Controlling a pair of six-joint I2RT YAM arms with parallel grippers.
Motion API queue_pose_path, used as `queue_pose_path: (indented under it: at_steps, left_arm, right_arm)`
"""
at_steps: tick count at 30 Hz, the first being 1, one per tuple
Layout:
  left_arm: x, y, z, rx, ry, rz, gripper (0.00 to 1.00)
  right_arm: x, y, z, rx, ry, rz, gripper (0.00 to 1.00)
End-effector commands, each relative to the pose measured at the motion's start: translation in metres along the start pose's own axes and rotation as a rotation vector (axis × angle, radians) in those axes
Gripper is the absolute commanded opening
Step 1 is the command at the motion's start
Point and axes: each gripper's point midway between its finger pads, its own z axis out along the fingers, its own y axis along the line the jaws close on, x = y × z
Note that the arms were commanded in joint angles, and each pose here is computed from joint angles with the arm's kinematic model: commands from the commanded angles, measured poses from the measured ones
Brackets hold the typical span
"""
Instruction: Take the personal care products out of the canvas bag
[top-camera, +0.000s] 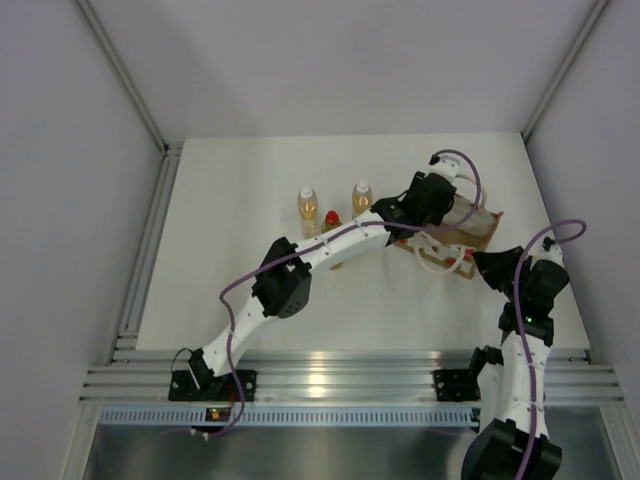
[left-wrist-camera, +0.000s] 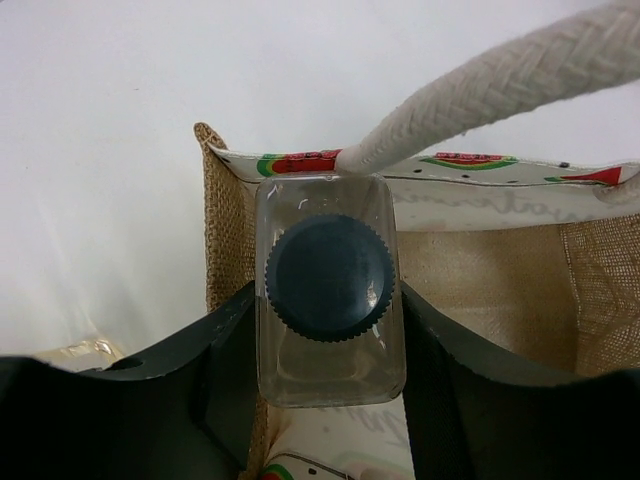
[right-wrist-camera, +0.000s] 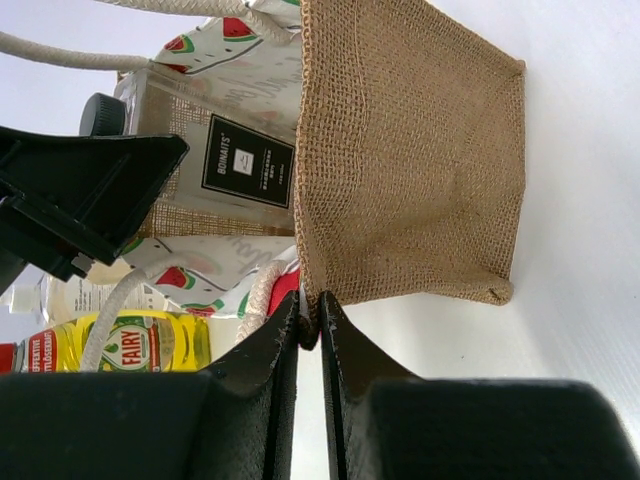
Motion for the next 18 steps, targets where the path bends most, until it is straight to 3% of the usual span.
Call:
queue_pose_path:
  at_steps: [1,18]
  left_arm:
    - [-0.022,0.015,-0.002,-0.070,-0.052,-0.041,0.00]
    - [-0.130,0.012,-0.067,0.005,-0.256,-0.168,0.00]
  right_arm:
    - [0.011,-0.025,0.000,0.086,0.028,0.009,0.10]
    - [0.009,-0.027,0.000,0.100,0.012,0.030,0.12]
